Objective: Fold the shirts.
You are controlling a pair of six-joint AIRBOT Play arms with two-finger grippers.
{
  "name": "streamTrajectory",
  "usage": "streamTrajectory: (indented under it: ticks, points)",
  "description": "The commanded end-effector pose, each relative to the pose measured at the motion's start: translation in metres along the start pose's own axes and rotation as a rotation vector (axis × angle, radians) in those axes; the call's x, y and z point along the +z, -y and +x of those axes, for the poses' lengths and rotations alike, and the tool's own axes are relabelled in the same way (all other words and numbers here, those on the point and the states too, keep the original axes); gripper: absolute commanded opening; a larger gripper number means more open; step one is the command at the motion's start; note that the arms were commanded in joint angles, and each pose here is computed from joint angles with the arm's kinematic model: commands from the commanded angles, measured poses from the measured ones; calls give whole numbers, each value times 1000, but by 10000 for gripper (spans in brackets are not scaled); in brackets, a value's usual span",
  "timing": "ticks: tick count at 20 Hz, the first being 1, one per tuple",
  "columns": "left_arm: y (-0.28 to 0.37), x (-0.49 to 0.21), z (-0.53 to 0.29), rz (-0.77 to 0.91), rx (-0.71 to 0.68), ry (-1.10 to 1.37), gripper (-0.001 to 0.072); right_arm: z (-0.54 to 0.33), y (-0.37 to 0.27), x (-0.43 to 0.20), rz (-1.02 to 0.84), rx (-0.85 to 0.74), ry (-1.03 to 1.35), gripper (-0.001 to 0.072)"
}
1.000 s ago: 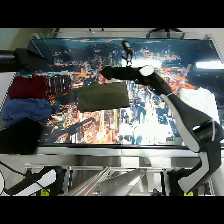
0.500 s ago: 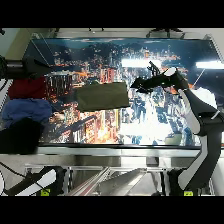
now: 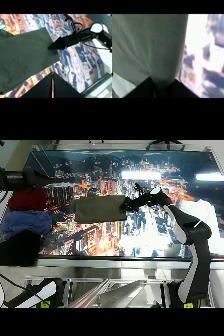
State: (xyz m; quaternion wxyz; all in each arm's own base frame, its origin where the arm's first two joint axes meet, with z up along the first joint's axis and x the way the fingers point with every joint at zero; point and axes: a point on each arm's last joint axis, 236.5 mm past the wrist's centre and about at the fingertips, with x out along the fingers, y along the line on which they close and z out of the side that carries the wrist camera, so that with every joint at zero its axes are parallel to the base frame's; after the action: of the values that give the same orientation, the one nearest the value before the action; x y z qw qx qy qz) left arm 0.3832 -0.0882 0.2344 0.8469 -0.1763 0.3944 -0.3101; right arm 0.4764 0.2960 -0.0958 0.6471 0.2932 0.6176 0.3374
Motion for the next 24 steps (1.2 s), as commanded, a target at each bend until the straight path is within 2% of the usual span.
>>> streamTrajectory:
  ticks: [1, 3, 6, 9, 12, 15, 18, 21, 24]
  points:
    - [0, -1, 0, 8, 0, -4, 15, 2, -58, 3, -94, 67, -4, 28]
    - [1, -3, 0, 8, -4, -14, 14, -22, -93, 20, -156, 64, 57, 19]
    - [1, -4, 0, 8, -5, -17, 15, -102, -104, 57, -213, -166, 221, 18]
    - [2, -6, 0, 8, -7, -24, 14, -231, -93, 81, -147, -389, 460, 18]
    - [3, -9, 0, 7, -12, -37, 15, -349, -74, 63, -13, -450, 595, 18]
    - [4, -12, 0, 8, -18, -52, 14, -455, -31, 21, 200, -527, 718, 18]
    - [6, -19, -1, 8, -28, -78, 14, -530, 31, -53, 521, -656, 797, 16]
    - [10, -28, -2, 12, -42, -116, 14, -548, 87, -156, 807, -816, 709, 16]
    - [10, -29, -2, 18, -45, -122, 15, -517, 126, -230, 974, -845, 601, 17]
